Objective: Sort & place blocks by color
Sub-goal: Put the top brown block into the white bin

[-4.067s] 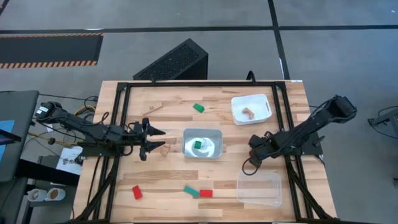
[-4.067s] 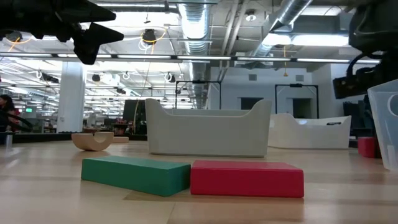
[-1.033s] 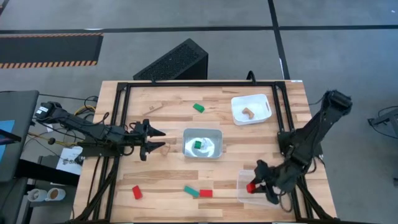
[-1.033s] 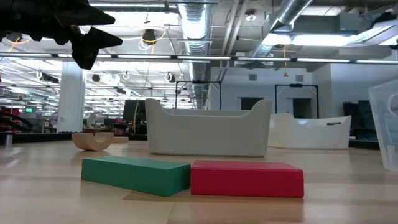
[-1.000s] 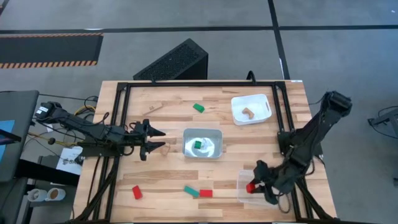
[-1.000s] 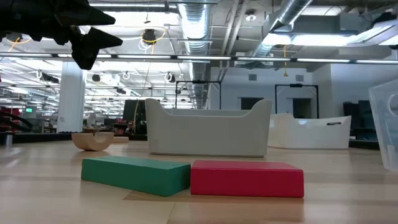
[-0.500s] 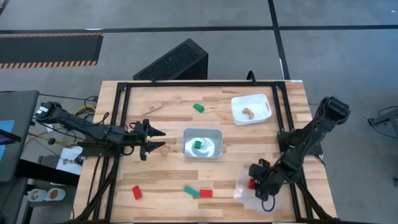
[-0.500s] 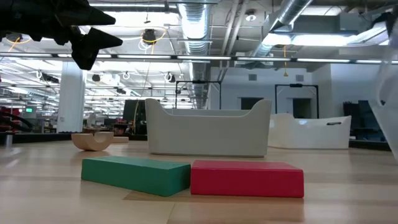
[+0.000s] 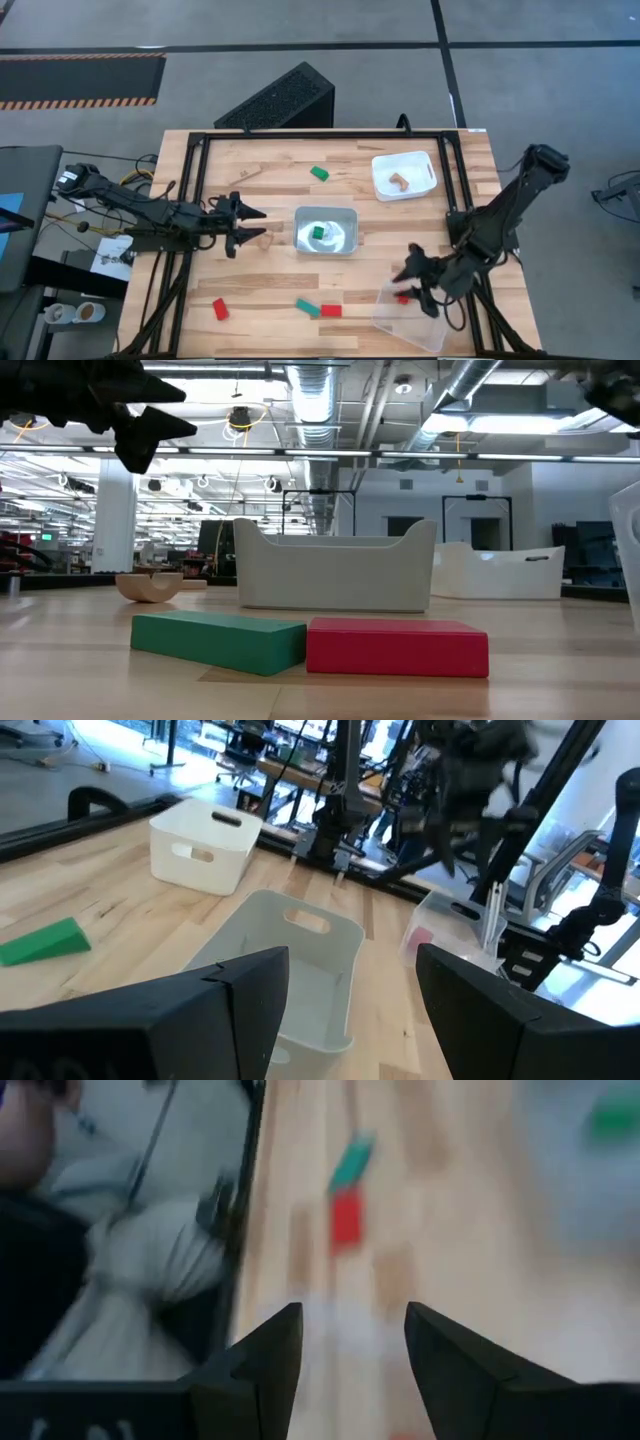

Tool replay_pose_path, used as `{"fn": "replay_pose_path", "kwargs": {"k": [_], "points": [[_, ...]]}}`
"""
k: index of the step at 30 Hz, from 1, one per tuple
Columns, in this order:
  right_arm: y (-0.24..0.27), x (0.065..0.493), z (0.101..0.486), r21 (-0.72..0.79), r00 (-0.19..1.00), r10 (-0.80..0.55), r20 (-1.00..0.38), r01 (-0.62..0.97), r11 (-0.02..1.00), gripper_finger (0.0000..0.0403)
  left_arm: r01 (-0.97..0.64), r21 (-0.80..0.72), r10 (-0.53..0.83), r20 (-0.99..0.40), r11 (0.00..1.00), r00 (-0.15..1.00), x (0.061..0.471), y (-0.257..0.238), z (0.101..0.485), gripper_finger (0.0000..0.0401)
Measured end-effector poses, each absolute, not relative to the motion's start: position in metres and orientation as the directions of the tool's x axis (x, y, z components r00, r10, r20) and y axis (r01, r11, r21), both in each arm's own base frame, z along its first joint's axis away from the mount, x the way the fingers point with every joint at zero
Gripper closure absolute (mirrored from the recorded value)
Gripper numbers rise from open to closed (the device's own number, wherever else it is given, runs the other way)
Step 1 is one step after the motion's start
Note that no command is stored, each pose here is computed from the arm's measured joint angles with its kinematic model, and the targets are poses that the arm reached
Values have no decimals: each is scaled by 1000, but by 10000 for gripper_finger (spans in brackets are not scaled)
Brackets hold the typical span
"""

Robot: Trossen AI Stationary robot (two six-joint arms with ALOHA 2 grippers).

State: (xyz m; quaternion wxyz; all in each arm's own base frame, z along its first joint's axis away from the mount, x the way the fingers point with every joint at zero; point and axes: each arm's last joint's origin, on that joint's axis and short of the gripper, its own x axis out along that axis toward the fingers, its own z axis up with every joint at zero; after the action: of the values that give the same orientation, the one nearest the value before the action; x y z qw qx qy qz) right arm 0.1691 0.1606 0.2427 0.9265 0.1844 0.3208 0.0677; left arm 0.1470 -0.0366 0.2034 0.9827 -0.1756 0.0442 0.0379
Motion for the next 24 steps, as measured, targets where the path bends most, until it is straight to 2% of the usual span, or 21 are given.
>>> {"fn": "replay_pose_path", "kwargs": {"k": [2, 4, 7, 9, 12, 18, 24], "points": [[154, 175, 249, 262, 856, 135, -499, 0, 965, 207, -104, -343, 60, -136, 934, 989, 148, -37, 199, 193], [145, 183, 255, 120, 910, -18, -414, 74, 990, 211, -119, -338, 63, -171, 934, 983, 150, -38, 195, 193], [127, 197, 264, -65, 923, -255, -287, 247, 967, 219, -150, -360, 77, -207, 921, 975, 154, -39, 189, 193], [114, 209, 271, -108, 916, -334, -223, 317, 942, 225, -182, -370, 100, -230, 911, 968, 157, -39, 185, 193], [97, 225, 283, -68, 945, -290, -153, 282, 957, 236, -221, -374, 124, -266, 901, 956, 159, -38, 179, 193], [88, 251, 284, -33, 996, 38, -76, -41, 999, 260, -386, -354, 230, -408, 852, 883, 162, -21, 178, 193], [85, 266, 273, -76, 997, 23, -76, -28, 997, 281, -510, -352, 244, -581, 785, 776, 163, -2, 174, 193]]}}
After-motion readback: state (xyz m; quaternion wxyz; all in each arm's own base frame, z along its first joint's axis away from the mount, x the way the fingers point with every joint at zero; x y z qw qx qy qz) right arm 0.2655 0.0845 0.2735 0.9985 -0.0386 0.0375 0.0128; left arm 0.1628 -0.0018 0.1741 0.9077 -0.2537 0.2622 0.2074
